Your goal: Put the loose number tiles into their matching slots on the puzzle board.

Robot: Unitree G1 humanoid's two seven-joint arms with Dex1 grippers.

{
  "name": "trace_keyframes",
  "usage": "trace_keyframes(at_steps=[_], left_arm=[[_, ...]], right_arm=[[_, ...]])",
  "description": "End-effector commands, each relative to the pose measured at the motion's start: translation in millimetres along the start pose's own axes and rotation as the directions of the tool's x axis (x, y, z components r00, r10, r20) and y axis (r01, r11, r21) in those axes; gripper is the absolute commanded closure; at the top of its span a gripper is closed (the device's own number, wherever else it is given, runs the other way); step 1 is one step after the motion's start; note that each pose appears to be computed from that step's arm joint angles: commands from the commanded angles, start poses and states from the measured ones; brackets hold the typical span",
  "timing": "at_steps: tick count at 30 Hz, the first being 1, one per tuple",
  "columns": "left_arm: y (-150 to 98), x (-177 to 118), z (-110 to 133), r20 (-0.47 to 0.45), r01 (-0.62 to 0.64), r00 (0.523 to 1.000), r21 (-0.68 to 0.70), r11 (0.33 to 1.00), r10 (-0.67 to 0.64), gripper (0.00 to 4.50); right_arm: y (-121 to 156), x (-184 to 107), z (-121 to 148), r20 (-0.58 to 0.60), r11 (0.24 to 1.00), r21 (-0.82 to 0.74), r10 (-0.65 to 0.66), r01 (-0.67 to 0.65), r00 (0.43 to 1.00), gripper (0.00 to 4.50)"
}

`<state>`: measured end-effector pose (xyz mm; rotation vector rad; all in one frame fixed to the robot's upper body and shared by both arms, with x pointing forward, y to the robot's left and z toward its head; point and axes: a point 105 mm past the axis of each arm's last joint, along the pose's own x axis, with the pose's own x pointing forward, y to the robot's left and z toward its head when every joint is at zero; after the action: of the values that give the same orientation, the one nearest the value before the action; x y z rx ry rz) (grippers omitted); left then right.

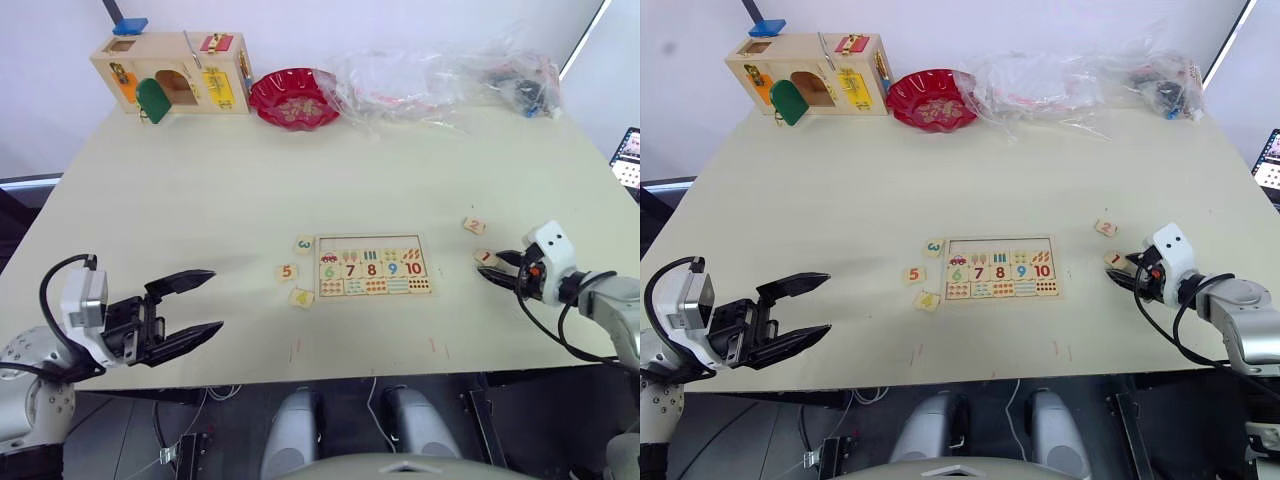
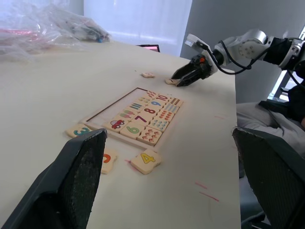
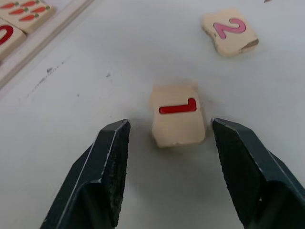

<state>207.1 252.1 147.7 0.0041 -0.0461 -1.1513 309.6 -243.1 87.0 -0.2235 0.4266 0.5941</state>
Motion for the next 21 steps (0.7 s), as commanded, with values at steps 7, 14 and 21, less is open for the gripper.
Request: trace_keyframes(at_steps=[7, 14, 21], left_arm=[[1.5, -3.2, 5.9, 0.014, -0.015, 1.000, 0.033, 0.999, 0.015, 0.00], [-0.1, -3.3, 3.8, 0.014, -0.030, 0.999, 0.028, 0.999, 0.029, 0.00], [0.6, -2.3, 0.4, 0.016, -0.072, 0.997, 0.019, 0.997, 0.071, 0.00]], right_arm=[[2.0, 0.8, 7.7, 0.033, 0.999, -0.036, -0.018, 0.019, 0.999, 1.63], [-1.6, 3.2, 1.9, 0.016, 0.999, -0.013, -0.039, 0.039, 0.999, 2.16], [-4.6, 2.1, 9.4, 0.040, 0.997, -0.062, -0.049, 0.051, 0.998, 3.65]])
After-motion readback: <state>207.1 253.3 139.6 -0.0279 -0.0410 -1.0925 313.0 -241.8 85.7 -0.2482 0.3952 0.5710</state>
